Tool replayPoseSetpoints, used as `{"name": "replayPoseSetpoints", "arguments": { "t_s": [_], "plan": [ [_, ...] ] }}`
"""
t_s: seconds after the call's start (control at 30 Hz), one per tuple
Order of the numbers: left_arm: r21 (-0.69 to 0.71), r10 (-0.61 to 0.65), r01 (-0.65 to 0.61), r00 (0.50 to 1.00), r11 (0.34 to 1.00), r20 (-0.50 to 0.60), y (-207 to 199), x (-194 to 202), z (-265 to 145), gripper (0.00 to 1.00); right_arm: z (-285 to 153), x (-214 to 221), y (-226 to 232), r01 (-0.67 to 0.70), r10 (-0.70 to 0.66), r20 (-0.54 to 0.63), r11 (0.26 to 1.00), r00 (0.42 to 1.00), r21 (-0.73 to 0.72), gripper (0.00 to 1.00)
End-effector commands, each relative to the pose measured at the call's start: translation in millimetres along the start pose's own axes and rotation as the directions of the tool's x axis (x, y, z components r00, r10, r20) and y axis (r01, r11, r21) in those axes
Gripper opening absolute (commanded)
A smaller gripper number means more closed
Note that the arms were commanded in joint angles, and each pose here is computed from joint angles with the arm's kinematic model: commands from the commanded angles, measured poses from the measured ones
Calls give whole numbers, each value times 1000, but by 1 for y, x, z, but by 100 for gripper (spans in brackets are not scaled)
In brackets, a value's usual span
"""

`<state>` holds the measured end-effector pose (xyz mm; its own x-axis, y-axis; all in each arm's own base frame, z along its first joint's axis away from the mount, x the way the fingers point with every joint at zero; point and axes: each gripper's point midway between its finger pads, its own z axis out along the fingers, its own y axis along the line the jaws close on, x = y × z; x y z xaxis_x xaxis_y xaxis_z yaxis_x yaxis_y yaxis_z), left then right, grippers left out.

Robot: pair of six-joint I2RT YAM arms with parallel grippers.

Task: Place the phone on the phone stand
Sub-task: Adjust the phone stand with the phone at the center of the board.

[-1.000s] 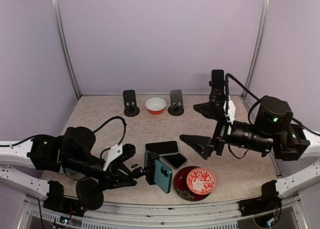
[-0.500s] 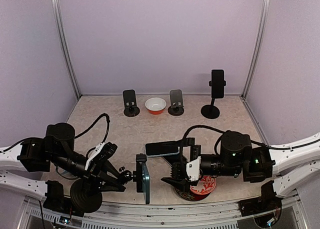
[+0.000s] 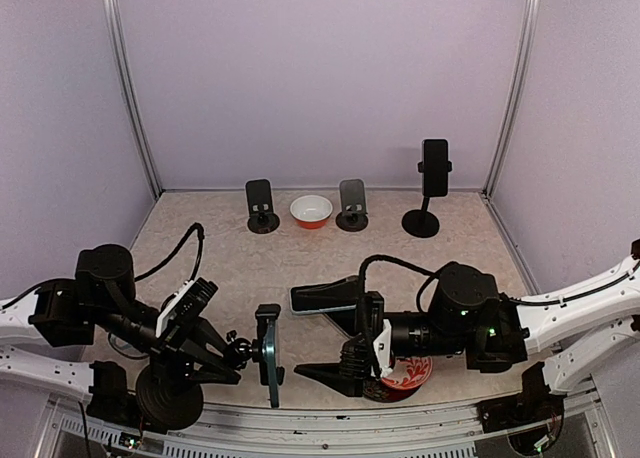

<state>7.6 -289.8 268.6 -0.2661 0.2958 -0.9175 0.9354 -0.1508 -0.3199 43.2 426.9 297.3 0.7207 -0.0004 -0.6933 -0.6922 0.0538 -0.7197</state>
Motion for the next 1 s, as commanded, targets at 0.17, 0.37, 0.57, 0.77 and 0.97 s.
{"name": "replayPoseSetpoints", "arguments": {
  "t_s": [0.17,0.37,0.57,0.77,0.97],
  "plan": [
    [52,71,-79,988,995,139,-14,-35,-6,0,16,-32,-8,-32,32,99,999,995,4,100],
    [49,69,-77,988,996,138,-14,-36,-6,0,25,-36,-2,-30,34,121,999,992,-28,100],
    [42,61,-68,989,997,136,-12,-33,-6,0,33,-41,-3,-55,60,131,998,990,-39,100],
    [44,59,-65,990,997,130,-11,-31,-4,0,35,-45,-14,-100,99,138,995,985,0,100],
    [40,51,-56,992,998,118,-8,-28,-2,0,39,-51,-24,-162,158,146,987,977,15,100]
  ]
}}
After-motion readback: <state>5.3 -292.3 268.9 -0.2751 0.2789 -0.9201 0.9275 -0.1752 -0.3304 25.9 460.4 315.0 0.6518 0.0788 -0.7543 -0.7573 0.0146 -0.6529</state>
